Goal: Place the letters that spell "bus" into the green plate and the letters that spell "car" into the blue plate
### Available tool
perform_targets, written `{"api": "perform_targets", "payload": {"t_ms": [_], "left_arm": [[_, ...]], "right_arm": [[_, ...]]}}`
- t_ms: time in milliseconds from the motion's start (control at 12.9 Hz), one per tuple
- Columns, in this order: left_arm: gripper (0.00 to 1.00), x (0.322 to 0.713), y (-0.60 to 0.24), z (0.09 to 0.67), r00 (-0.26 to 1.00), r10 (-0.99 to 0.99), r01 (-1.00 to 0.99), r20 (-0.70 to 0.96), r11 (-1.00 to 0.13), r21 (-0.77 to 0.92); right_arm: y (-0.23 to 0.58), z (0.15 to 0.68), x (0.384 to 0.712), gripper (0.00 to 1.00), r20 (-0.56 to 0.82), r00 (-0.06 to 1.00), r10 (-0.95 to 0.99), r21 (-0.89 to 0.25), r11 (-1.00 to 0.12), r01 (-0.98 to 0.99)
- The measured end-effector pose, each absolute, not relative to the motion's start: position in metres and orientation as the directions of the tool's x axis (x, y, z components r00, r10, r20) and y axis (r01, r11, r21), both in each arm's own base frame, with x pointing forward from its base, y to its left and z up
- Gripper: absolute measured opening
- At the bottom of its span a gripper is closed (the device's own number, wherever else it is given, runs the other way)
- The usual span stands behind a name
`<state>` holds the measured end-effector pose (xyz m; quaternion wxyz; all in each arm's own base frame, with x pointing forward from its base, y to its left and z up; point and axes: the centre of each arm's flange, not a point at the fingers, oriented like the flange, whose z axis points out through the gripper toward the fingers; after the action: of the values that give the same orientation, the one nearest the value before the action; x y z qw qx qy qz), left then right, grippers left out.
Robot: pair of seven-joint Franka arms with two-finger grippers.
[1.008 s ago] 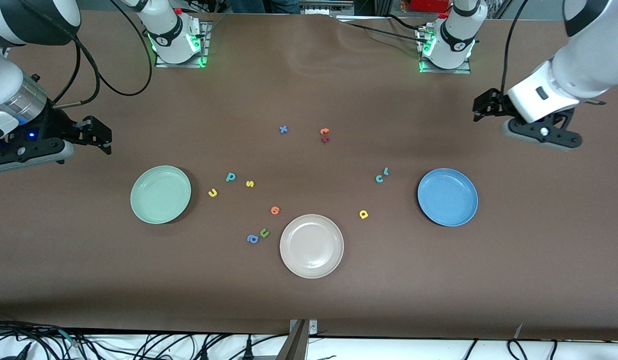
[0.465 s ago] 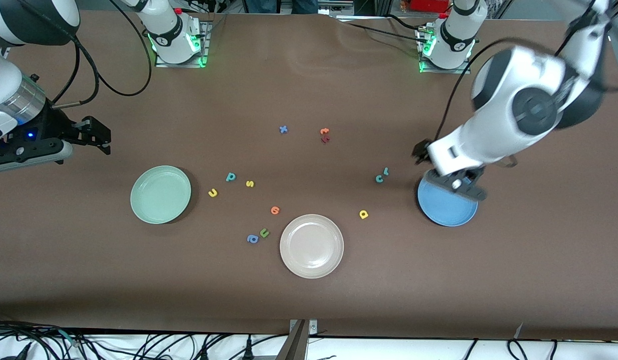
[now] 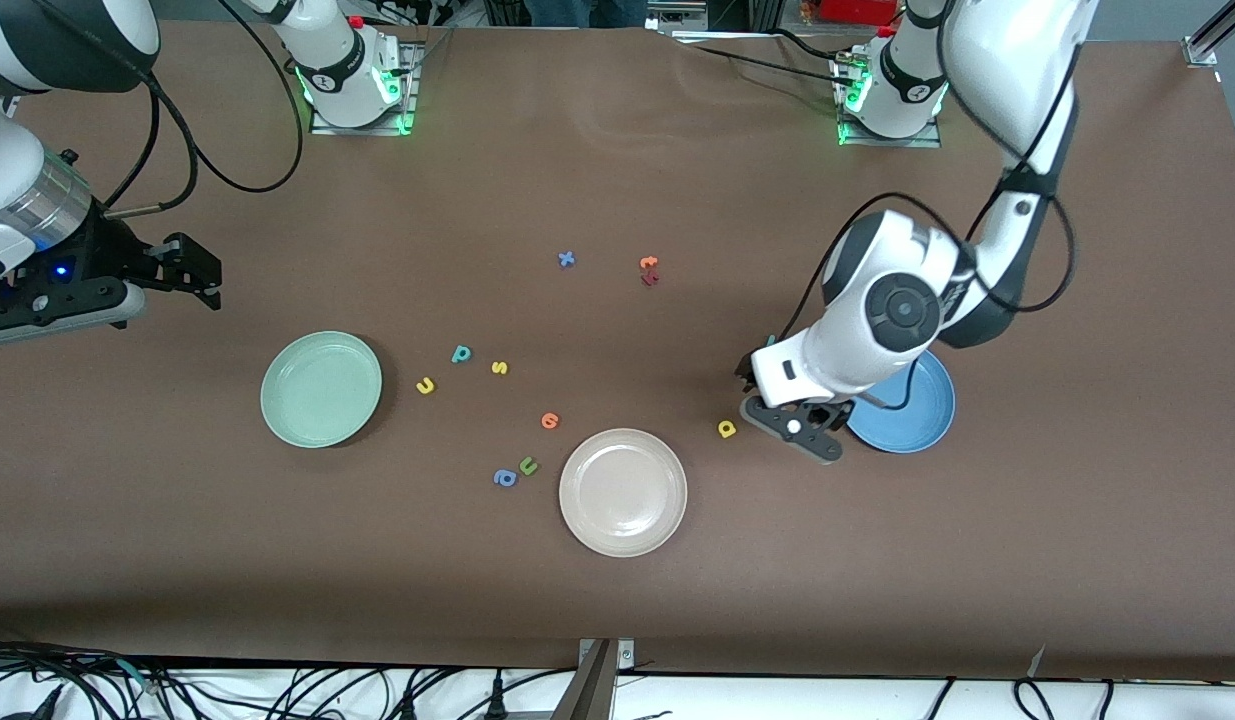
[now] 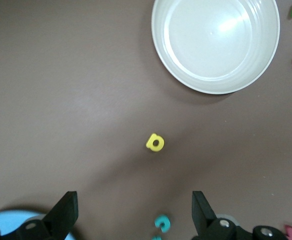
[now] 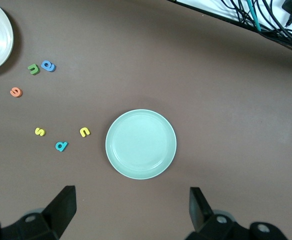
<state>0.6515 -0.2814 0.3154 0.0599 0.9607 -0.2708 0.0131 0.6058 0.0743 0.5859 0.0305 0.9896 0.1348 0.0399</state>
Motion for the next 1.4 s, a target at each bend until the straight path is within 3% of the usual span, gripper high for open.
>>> {"api": "perform_targets", "payload": {"t_ms": [465, 931, 1086, 1396], "left_arm": [[1.0, 0.647, -0.32, 0.224, 0.721, -0.68, -0.692, 0.136, -0.717, 0.085], [1.0, 0.644, -0.319, 0.179, 0.662, -0.737, -0.748, 0.133, -0.66, 0.071], [0.93, 0.643, -0.319, 0.174, 0.654, -0.746, -0.756, 0.128, -0.65, 0.072], [0.44, 0.644, -0.317, 0.17, 0.634, -0.763, -0.773, 0.127, -0.631, 0.067]], "right_arm": [[0.074, 0.562, 0.602, 1.0, 0.013, 0.963, 0.269, 0.064, -0.961, 0.268], [0.107, 0.472, 0.598, 1.0, 0.021, 0.959, 0.284, 0.056, -0.958, 0.282], [0.154, 0.442, 0.592, 1.0, 0.024, 0.953, 0.302, 0.05, -0.952, 0.301], [0.217, 0.387, 0.588, 1.0, 0.01, 0.854, 0.52, 0.064, -0.853, 0.518]]}}
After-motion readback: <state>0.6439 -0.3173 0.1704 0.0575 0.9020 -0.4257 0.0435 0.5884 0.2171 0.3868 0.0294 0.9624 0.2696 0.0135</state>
